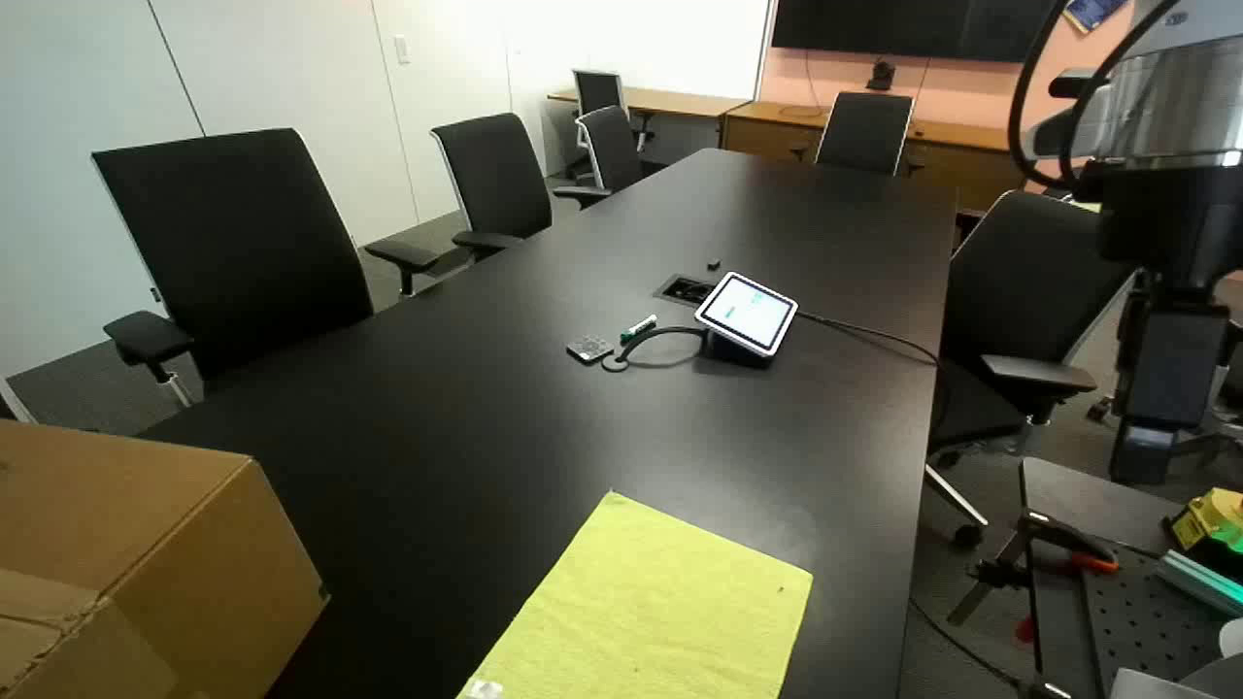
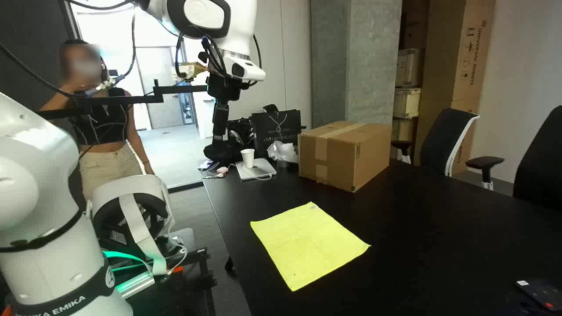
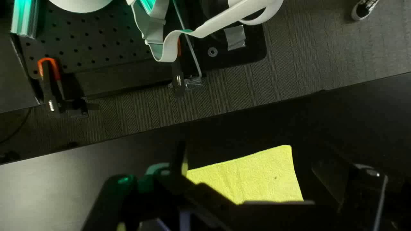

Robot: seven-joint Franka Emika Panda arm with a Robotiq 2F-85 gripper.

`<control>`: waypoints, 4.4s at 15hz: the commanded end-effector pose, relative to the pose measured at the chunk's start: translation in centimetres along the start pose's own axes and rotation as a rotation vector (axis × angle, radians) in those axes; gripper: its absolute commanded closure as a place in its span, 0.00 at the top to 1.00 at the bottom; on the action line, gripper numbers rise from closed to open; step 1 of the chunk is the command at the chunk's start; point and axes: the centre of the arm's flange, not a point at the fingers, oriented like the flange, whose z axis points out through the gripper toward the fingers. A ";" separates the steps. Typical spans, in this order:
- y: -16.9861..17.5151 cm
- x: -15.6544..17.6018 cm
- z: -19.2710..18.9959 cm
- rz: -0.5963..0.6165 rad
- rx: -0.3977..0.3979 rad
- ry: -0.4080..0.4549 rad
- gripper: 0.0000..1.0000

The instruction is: Fold the cloth in half

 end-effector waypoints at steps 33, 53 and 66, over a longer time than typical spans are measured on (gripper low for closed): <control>4.4 21.0 31.1 0.132 -0.008 0.263 1.00; 6.9 25.5 37.2 0.090 -0.124 0.178 0.82; 4.5 24.4 32.0 0.080 -0.096 0.113 0.21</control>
